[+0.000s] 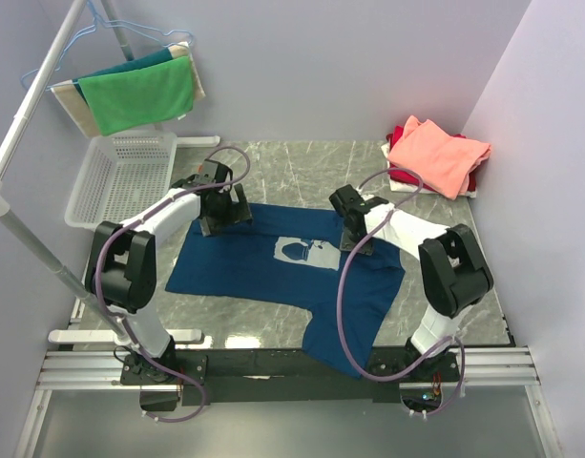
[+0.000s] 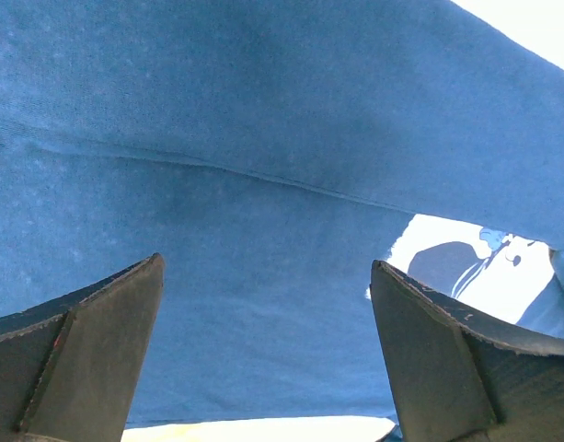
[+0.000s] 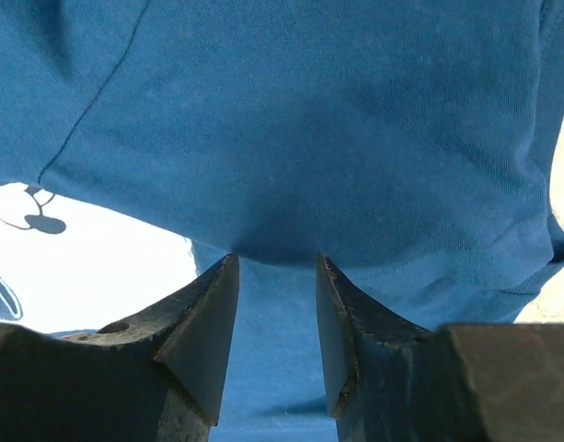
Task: Fold and stack the t-shirts
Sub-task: Fold the tshirt
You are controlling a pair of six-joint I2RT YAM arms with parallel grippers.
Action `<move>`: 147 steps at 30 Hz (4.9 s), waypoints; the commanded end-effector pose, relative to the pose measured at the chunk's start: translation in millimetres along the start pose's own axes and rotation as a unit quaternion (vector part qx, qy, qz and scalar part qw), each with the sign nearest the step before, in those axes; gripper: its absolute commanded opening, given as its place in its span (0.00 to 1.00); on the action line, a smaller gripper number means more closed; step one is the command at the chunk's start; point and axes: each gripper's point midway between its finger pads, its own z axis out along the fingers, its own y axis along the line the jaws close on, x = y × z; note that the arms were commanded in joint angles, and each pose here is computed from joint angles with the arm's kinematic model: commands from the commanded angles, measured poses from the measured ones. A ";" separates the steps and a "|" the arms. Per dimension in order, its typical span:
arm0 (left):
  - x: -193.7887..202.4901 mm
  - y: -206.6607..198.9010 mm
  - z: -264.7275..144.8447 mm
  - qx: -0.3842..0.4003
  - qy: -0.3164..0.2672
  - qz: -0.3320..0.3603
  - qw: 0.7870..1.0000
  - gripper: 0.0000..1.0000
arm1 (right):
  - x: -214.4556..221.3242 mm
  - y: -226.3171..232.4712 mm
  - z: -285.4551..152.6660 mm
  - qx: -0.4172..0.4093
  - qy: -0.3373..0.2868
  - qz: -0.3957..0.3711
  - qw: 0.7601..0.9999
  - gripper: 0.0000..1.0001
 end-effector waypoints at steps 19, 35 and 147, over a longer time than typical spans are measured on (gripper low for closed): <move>-14.6 -3.3 0.2 -0.006 -0.011 0.032 0.999 0.99 | -45.9 -6.7 -0.9 0.015 -0.001 0.015 1.000 0.00; -9.4 -1.4 6.7 -0.005 -0.004 0.024 1.000 0.99 | -20.9 -9.1 -21.5 -0.029 0.011 0.005 1.000 0.45; -7.6 -7.1 14.1 0.007 0.010 0.026 1.000 0.99 | -73.7 -29.0 -18.9 0.074 -0.018 -0.017 0.997 0.00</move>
